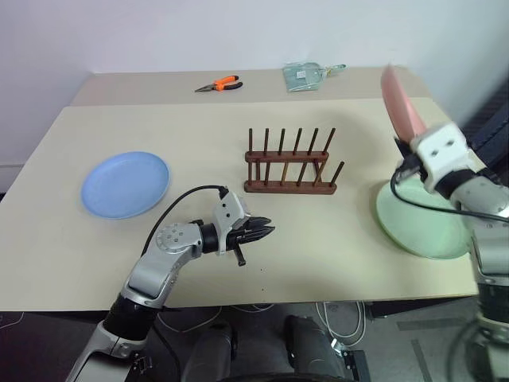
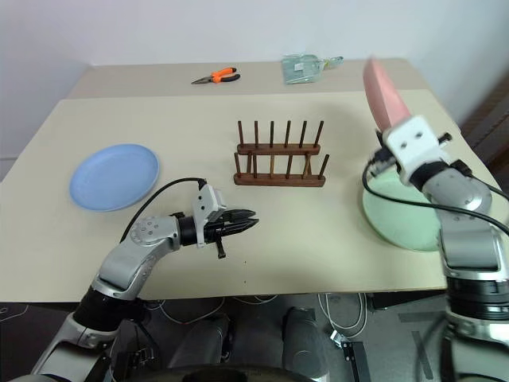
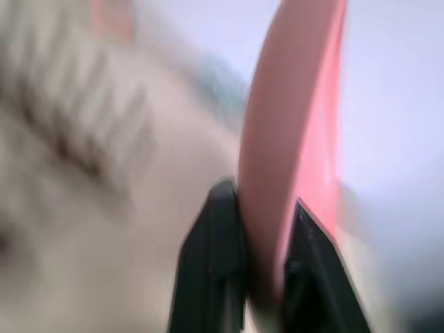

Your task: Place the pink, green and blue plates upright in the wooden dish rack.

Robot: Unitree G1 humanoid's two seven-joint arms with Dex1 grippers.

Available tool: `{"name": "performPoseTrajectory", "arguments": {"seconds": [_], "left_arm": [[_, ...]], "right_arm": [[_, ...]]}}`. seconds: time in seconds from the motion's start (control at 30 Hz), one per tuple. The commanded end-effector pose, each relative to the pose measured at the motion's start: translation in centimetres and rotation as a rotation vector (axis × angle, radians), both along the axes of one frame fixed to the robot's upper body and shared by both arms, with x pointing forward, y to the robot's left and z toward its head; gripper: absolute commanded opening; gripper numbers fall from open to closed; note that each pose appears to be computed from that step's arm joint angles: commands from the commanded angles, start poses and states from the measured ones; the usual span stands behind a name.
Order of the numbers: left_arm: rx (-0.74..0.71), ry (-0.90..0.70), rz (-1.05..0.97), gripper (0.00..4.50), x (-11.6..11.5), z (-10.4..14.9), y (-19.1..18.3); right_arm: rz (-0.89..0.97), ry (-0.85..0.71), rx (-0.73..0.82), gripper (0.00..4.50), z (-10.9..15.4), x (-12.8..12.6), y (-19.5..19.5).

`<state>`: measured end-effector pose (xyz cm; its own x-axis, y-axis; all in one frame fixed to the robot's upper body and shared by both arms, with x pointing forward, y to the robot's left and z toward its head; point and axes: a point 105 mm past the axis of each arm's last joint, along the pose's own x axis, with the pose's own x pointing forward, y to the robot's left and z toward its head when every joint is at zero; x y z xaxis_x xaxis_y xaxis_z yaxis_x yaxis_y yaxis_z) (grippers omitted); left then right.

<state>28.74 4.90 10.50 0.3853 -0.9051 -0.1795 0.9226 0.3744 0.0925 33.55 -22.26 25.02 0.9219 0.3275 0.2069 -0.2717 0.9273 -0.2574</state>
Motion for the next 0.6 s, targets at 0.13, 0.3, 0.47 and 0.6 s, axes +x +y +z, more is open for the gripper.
{"name": "performPoseTrajectory", "arguments": {"seconds": [0.13, 0.3, 0.47, 0.6], "left_arm": [[-0.022, -0.04, -0.013, 0.74, 0.2, 1.0, -0.1], [-0.032, -0.04, -0.015, 0.74, -0.1, 1.1, -0.3], [-0.034, -0.035, -0.008, 0.74, -0.2, 1.0, -0.1], [-0.031, -0.031, -0.006, 0.74, -0.3, 0.8, 0.0]], "right_arm": [[0.245, 0.035, 0.426, 0.05, 3.3, -2.4, 5.3], [0.22, 0.114, 0.464, 0.05, 2.1, -1.9, 6.0], [0.193, 0.13, 0.474, 0.05, 1.7, -1.7, 5.6], [0.183, 0.118, 0.495, 0.05, 2.0, -1.8, 5.2]]}}
